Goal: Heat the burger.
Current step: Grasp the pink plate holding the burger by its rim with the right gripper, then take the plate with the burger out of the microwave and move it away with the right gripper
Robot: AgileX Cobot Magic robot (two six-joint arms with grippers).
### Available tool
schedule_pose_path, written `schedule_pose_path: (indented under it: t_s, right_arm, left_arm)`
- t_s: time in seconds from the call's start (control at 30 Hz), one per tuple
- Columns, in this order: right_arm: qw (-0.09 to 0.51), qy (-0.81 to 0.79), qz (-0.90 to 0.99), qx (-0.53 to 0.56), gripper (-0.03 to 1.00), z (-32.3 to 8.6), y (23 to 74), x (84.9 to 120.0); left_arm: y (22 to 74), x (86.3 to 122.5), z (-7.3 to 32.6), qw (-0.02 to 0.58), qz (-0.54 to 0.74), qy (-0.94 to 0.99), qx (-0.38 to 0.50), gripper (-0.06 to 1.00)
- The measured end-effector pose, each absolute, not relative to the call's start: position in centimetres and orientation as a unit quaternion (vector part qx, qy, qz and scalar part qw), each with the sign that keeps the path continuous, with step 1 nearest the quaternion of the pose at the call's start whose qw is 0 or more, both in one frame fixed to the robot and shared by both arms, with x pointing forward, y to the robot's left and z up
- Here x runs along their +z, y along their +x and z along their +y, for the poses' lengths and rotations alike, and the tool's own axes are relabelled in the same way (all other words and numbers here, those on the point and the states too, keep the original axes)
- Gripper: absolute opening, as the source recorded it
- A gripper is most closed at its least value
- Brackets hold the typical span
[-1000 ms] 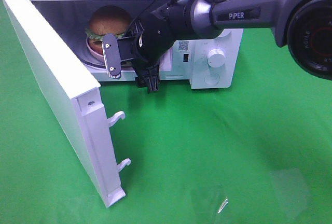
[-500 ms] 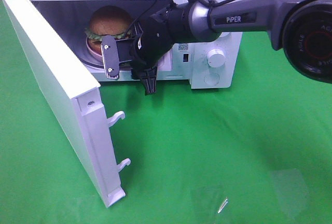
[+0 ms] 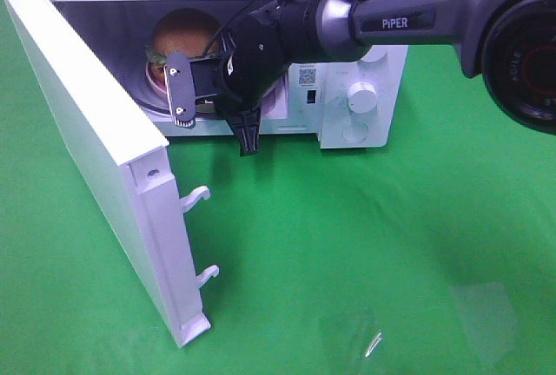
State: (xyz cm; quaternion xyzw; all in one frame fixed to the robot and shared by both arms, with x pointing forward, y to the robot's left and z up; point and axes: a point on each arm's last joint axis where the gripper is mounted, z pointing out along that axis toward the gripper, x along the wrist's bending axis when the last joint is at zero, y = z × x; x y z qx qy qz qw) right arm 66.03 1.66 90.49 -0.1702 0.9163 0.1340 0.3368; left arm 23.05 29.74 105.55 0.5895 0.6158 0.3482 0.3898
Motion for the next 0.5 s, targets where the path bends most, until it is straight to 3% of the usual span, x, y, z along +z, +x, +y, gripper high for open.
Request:
schedule_pose_path:
  t_s: [0.5]
  right_arm:
    - [0.299, -0.219, 0.922, 0.113, 0.08, 1.3, 65.0, 92.3]
  left_arm:
    - [23.0, 105.5, 29.7, 0.390, 0.616, 0.590, 0.348, 0.99]
